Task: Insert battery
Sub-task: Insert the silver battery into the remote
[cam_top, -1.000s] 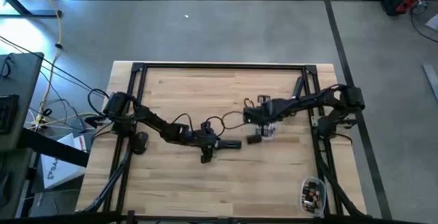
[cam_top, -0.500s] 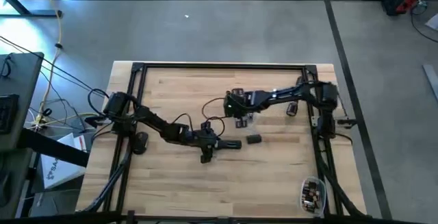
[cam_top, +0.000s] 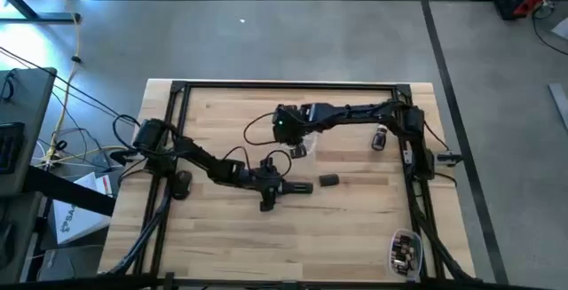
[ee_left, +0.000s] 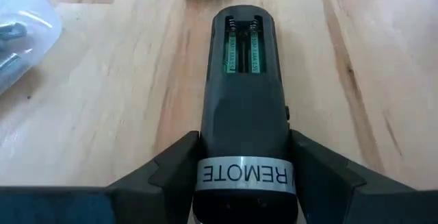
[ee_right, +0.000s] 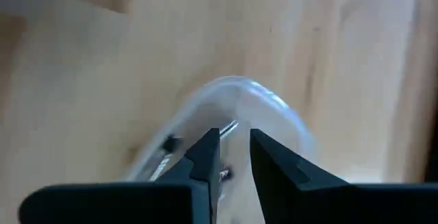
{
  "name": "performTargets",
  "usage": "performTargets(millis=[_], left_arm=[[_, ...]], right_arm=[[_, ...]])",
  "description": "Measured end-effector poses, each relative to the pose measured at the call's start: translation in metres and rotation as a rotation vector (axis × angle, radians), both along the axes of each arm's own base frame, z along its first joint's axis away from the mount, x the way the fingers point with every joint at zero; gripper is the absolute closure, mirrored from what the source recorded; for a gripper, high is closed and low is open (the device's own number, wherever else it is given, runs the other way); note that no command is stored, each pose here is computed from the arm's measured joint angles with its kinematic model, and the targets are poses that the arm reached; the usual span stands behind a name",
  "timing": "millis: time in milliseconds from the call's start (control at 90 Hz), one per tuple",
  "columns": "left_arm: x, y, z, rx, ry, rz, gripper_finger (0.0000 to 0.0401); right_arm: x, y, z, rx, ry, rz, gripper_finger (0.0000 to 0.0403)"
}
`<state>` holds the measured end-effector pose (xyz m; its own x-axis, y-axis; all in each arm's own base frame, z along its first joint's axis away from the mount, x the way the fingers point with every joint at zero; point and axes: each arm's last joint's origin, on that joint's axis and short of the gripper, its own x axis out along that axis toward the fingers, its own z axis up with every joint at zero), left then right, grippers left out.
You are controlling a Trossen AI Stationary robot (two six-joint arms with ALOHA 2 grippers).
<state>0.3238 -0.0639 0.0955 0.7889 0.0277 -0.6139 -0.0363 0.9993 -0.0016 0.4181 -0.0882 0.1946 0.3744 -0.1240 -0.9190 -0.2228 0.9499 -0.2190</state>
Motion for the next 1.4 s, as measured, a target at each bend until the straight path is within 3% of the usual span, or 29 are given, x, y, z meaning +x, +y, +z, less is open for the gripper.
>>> performTargets(millis=[167,311,556,700,789,1144,1400], left_arm=[[-0.001,0.005,0.001,0.018,0.017,0.014,0.0219],[0.000,0.011,0.001,0.022,0.022,0.014,0.0219],[0.001,0.015,0.001,0.033,0.023,0.018,0.0219],[0.001,0.016,0.001,0.032,0.023,0.025,0.0219],[0.001,0.016,0.001,0.032,0.024,0.026,0.0219],[0.001,0.016,0.000,0.032,0.027,0.027,0.0219],[0.001,0.017,0.000,0.033,0.030,0.027,0.0219]], right_arm=[[-0.016,-0.007,-0.008,0.060,0.125,0.017,0.0325],[-0.022,-0.017,-0.014,0.088,0.140,-0.050,0.0318],[-0.025,-0.036,-0.014,0.145,0.091,-0.186,0.0318],[-0.023,-0.044,-0.013,0.270,0.019,-0.378,0.0318],[-0.019,-0.045,-0.014,0.324,-0.016,-0.427,0.0318],[-0.014,-0.045,-0.027,0.312,-0.008,-0.476,0.0318],[-0.029,-0.036,-0.030,0.318,0.167,-0.476,0.0318]])
